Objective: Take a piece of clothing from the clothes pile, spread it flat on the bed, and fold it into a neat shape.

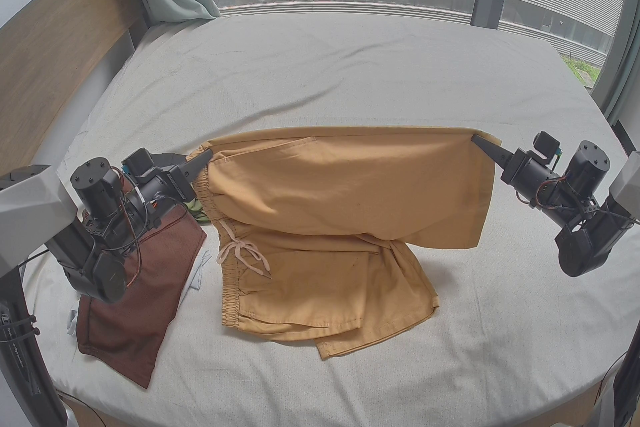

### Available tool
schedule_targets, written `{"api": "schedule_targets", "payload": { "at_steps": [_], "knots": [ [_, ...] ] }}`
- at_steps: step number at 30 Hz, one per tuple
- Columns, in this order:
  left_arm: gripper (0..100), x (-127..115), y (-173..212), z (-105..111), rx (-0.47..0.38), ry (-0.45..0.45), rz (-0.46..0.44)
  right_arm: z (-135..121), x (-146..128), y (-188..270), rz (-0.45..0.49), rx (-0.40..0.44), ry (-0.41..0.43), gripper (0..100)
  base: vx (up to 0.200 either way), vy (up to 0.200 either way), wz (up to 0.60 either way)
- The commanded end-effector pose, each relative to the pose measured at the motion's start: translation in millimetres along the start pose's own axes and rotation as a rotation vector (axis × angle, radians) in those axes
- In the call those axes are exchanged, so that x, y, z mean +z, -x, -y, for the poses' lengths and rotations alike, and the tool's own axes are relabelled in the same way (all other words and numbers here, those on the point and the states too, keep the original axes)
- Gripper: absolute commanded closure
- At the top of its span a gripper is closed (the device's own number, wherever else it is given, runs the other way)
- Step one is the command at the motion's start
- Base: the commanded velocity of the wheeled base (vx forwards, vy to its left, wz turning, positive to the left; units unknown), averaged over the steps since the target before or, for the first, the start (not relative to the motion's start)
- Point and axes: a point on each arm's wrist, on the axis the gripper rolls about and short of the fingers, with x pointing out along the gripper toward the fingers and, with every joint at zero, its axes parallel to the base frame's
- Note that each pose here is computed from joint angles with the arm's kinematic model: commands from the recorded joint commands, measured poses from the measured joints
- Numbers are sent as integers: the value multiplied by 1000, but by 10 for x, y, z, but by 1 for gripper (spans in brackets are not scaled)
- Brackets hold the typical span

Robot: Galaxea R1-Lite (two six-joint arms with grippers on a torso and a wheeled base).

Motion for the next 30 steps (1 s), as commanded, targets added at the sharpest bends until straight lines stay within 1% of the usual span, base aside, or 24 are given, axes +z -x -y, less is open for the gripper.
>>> {"api": "schedule_targets", "payload": {
  "at_steps": [1,9,15,17,21,25,29,30],
  "knots": [
    [100,-34,-47,-55,3,4,1,130,-87,-91,-8,-4,-5,100,0,0,0],
    [100,-103,-100,-129,10,8,-6,275,-178,-194,-11,-6,-10,100,0,0,0],
    [100,-133,-166,-189,27,3,11,351,-191,-286,5,0,1,100,0,0,0],
    [100,-145,-227,-208,46,4,34,404,-187,-353,20,7,13,100,0,0,0],
    [100,-182,-290,-263,46,7,41,453,-184,-416,33,16,18,100,0,0,0],
    [100,-197,-357,-333,46,47,56,545,-206,-498,47,24,8,100,0,0,0],
    [100,-225,-394,-369,44,59,59,616,-229,-566,58,33,9,100,0,0,0],
    [100,-264,-424,-390,43,67,57,651,-233,-607,65,41,8,100,0,0,0]
  ]
}}
